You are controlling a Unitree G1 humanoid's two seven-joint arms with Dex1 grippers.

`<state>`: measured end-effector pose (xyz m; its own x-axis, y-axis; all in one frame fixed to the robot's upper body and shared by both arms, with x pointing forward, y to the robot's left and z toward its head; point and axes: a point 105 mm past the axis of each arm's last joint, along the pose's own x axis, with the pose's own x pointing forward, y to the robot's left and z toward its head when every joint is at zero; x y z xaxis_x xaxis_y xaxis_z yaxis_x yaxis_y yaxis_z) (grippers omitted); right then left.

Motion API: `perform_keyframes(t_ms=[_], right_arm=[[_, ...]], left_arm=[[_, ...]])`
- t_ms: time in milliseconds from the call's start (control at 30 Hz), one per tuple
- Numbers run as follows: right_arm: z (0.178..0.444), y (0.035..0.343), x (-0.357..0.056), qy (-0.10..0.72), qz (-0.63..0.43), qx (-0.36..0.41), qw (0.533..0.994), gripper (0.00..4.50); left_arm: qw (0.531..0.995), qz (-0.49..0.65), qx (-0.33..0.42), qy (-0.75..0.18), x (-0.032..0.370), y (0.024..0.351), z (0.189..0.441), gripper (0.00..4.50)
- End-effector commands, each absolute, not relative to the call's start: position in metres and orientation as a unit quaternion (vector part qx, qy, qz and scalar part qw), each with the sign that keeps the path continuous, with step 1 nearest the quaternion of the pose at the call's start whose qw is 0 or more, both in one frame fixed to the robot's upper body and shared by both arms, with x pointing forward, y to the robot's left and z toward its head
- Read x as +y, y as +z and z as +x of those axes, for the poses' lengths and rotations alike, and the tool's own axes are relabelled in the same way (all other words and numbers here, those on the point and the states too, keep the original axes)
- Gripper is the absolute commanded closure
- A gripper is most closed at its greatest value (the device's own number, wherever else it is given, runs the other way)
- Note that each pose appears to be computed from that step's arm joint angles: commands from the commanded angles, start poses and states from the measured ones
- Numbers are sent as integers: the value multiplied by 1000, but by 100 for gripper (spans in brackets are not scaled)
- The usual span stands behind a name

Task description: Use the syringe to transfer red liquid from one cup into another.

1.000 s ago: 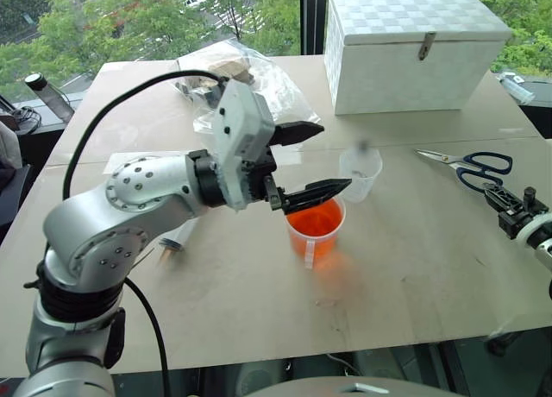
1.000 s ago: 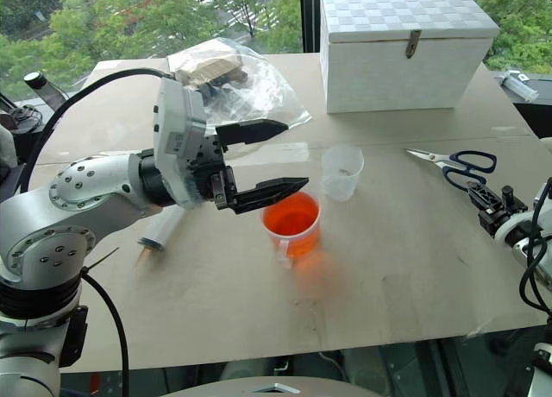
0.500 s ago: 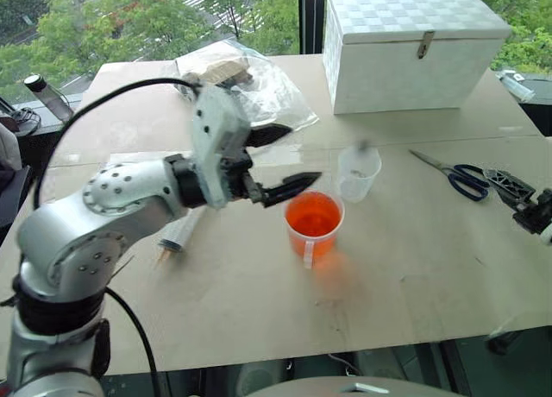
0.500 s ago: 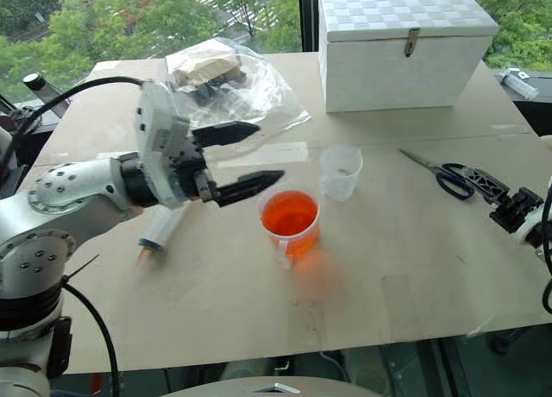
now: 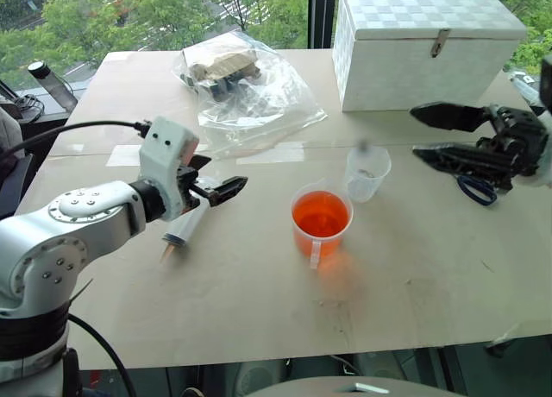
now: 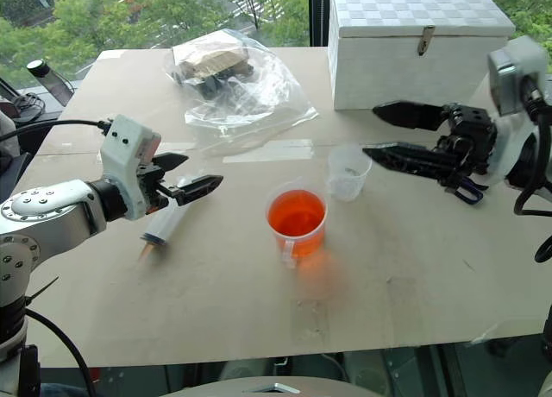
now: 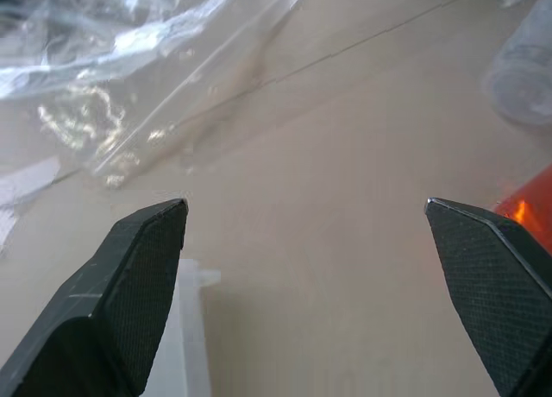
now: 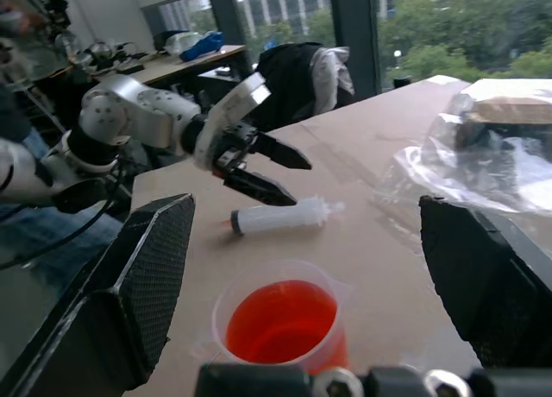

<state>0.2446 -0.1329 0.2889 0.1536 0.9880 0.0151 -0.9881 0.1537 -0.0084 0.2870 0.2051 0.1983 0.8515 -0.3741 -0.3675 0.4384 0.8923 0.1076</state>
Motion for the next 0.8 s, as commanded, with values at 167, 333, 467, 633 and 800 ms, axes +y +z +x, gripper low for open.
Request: perform_keyframes(t_ms=[167,333,467,633,800], right_arm=[[231,283,-114,674,-99,36,731,8],[220,294,-107,684,-116,29,720,8],[223,300,-103,668,-139,3,731,8],[232,302,-105,633,-195,-31,749,8],[239,304,-103,620,-195,-52,758,8]], left_arm=[[963,67,203,-165,225,187,286,0],[960,57,225,-158,232,178,290,0],[960,51,231,-150,237,173,294,0],[958,42,245,-147,239,167,300,0],[956,39,250,-149,238,161,301,0]])
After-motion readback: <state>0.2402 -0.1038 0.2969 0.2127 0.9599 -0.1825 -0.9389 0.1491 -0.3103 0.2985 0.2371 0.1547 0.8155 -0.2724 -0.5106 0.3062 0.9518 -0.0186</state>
